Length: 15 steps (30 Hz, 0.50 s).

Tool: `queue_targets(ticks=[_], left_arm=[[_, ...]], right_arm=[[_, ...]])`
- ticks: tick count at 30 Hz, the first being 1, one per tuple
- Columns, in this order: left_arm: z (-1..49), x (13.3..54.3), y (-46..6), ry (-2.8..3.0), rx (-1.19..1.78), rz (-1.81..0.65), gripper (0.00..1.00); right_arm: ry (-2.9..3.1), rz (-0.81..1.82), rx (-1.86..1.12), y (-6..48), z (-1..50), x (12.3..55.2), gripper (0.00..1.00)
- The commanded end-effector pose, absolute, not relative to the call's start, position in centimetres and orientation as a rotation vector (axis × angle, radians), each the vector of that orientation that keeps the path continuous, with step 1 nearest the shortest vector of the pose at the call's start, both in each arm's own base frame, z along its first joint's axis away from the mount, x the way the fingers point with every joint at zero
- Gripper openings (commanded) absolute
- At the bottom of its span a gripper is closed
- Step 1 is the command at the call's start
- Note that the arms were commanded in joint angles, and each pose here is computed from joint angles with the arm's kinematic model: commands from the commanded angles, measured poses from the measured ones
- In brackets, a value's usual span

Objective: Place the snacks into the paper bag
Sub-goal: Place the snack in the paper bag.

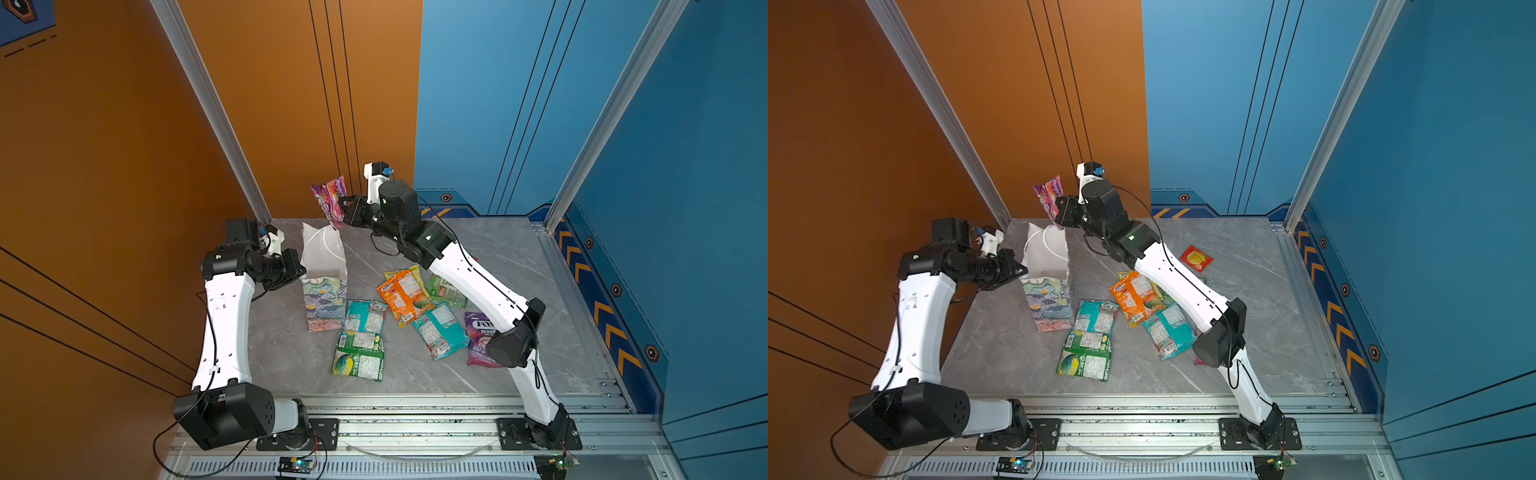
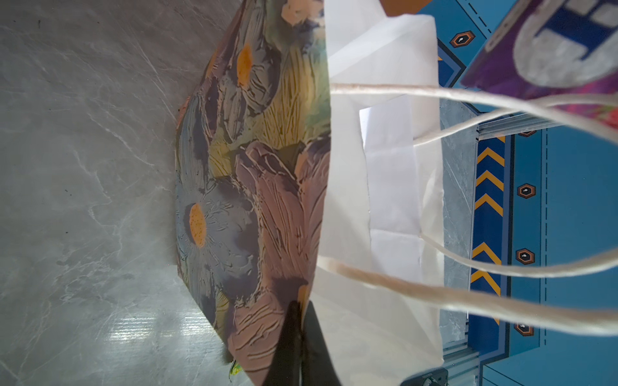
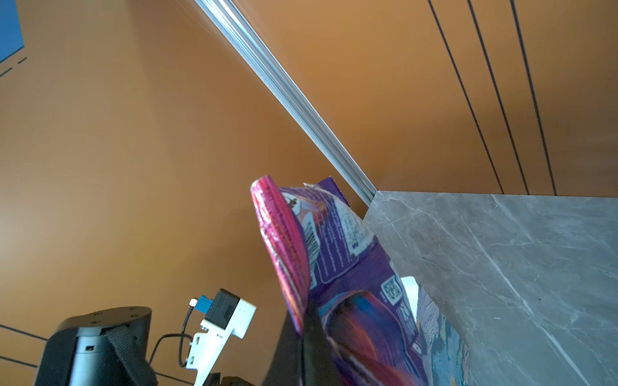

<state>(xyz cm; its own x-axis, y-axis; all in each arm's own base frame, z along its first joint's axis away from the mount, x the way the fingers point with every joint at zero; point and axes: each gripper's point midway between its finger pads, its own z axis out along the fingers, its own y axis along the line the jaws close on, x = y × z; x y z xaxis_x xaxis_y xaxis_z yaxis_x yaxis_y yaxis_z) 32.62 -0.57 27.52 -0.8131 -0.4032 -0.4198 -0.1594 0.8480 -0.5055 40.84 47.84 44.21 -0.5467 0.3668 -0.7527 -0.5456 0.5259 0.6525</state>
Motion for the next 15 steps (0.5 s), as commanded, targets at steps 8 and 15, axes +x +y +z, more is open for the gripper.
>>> queue_targets(ticks=[8,15], left_arm=[[27.4,32.4,-0.9,2.473,-0.439,-0.673,0.00],[27.4,32.3,-1.0,2.470,-0.437,-0.685,0.00]], right_arm=[[1.596,1.278,-0.115,46.0,51.8,38.9,0.00],[1.561,1.343,-0.094,47.8,52.0,39.1,0.00]])
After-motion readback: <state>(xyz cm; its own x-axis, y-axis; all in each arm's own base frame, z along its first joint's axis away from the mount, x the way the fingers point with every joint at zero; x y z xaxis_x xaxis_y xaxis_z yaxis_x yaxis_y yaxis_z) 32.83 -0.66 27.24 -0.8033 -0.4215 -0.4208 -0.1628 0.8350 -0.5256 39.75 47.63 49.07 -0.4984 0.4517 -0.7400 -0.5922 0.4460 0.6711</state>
